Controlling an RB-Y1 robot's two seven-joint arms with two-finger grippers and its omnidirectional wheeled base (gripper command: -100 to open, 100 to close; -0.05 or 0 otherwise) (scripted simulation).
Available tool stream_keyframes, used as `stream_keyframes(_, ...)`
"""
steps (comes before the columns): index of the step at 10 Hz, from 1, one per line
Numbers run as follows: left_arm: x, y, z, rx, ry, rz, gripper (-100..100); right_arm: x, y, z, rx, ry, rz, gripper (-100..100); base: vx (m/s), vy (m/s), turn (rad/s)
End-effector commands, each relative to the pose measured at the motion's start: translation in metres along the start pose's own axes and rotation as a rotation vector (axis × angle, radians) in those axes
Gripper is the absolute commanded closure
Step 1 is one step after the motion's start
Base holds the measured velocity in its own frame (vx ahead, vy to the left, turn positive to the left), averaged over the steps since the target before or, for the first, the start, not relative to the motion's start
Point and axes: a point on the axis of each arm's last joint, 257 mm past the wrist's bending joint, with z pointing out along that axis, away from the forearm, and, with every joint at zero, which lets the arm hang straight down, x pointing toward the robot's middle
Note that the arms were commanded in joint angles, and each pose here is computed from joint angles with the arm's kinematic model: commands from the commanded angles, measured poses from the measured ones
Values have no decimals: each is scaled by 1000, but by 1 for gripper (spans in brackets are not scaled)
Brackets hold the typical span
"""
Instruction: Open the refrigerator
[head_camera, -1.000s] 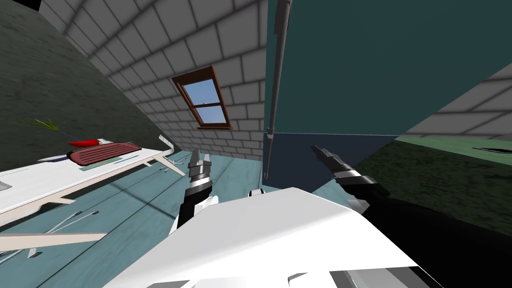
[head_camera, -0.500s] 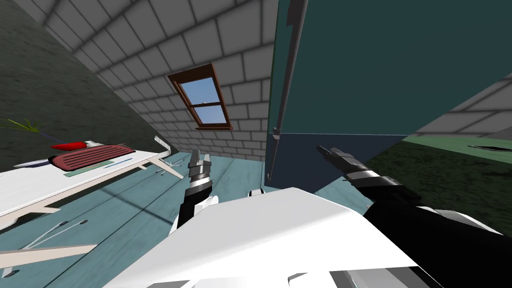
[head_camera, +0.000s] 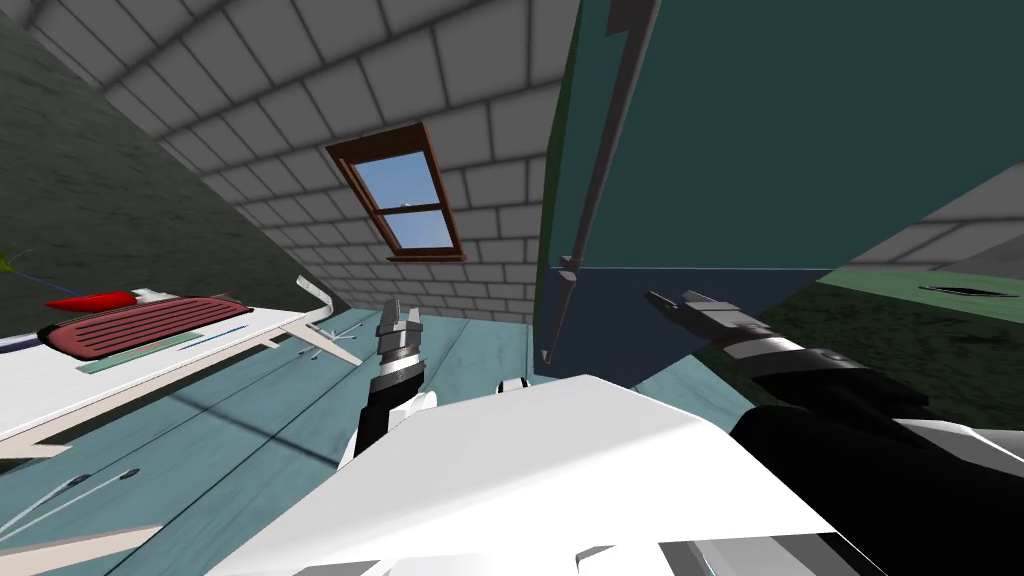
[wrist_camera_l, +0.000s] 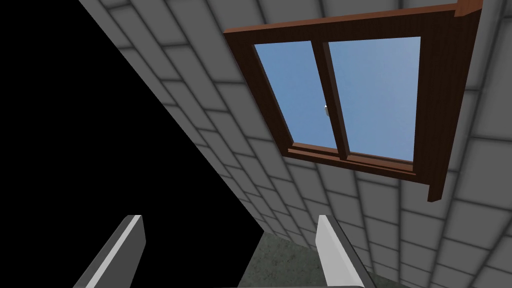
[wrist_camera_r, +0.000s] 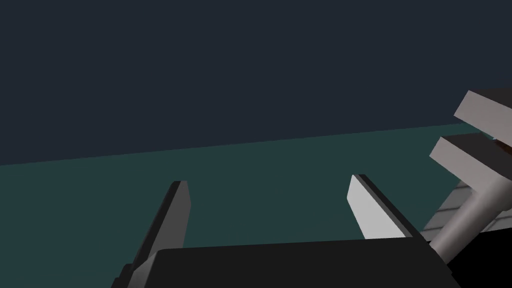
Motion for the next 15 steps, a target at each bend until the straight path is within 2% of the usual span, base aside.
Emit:
stream_keyframes(1,0,0,0,0,0,0,0,-12,-13,0,8,44,-146,-100,71,133,-93)
stream_keyframes(2,0,0,0,0,0,0,0,-15,-16,1,5,65,-204,-100,89,173,-84)
stream_keyframes(3,0,0,0,0,0,0,0,-20,-18,2,9,58,-217,-100,64,128,-29)
stream_keyframes(6,0,0,0,0,0,0,0,-36,-19,9,-18,103,-393,-100,58,126,-68)
stream_keyframes(8,0,0,0,0,0,0,0,-46,-16,13,-31,105,-459,-100,57,106,-37)
stream_keyframes(11,0,0,0,0,0,0,0,-61,4,25,-91,117,-597,-100,58,126,-70)
stream_keyframes(15,0,0,0,0,0,0,0,-70,47,34,-192,106,-708,-100,48,90,-41)
